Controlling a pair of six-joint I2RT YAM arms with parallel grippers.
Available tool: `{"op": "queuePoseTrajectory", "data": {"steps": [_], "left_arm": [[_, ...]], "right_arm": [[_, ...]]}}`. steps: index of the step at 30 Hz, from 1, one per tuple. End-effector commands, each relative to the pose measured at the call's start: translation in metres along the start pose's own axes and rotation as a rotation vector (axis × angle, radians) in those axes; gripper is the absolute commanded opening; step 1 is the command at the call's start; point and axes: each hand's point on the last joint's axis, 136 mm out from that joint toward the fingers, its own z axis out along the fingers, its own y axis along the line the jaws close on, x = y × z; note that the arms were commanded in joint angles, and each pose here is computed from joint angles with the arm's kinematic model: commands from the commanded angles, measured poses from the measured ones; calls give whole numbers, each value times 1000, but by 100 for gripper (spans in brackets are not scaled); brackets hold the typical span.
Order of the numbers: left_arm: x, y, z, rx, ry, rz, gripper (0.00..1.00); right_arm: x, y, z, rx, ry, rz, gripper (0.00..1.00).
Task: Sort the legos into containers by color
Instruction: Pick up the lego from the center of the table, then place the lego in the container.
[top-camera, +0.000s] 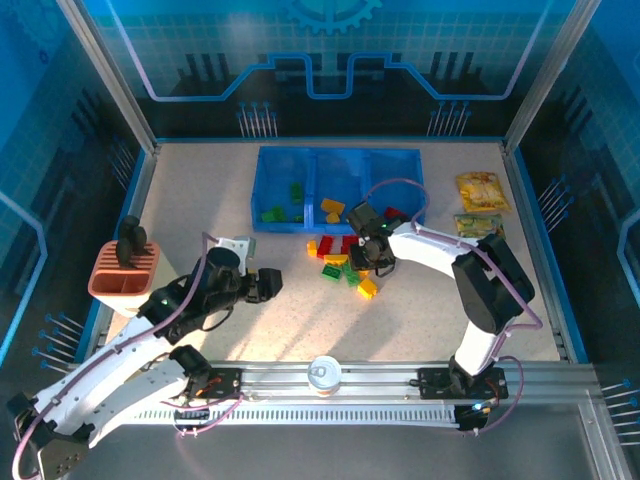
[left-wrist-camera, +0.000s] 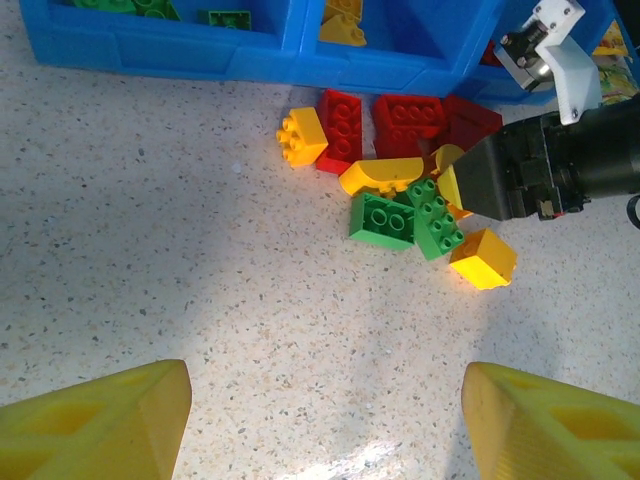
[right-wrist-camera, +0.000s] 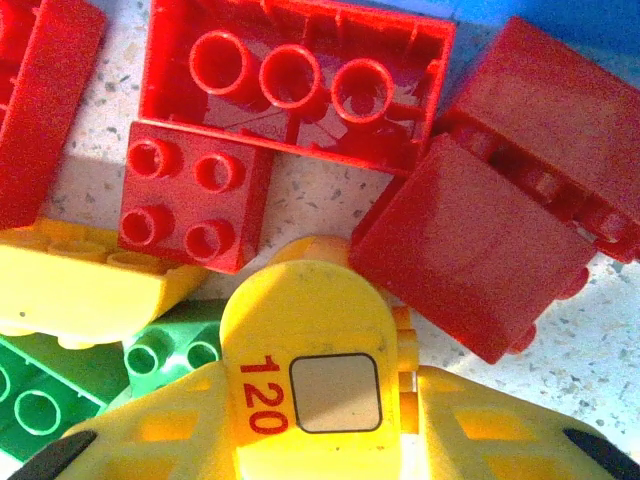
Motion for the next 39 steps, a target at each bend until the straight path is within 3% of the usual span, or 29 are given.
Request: {"op": "queuePoseTrajectory", "data": {"steps": [1, 8, 14, 21, 25, 29, 30, 35, 39], "left_arm": [[0, 4, -4, -17, -11, -2, 73], [-2, -3, -1, -2, 8, 2, 73], [6, -10, 2, 6, 55, -2, 73], [25, -10, 1, -12, 127, 0, 73], [30, -12, 0, 3, 130, -6, 73], [31, -16, 4, 1, 145, 13, 73], [31, -18, 5, 4, 151, 21, 73], [28, -33, 12, 14, 168, 71, 73], [24, -45, 18, 28, 161, 82, 73]], "right_arm": [[-4, 1, -31, 36, -52, -28, 37], [-63, 12, -85, 2, -188, -63, 39], [-119, 23, -59, -21, -139, -77, 38], [-157, 23, -32, 40, -105, -89, 38], [-161, 28, -37, 30, -110, -87, 46], [-160, 34, -61, 11, -165, -92, 73], [-159, 35, -70, 7, -182, -96, 75], [-146, 33, -113, -16, -254, -102, 79], [-115, 28, -139, -46, -299, -105, 79]]}}
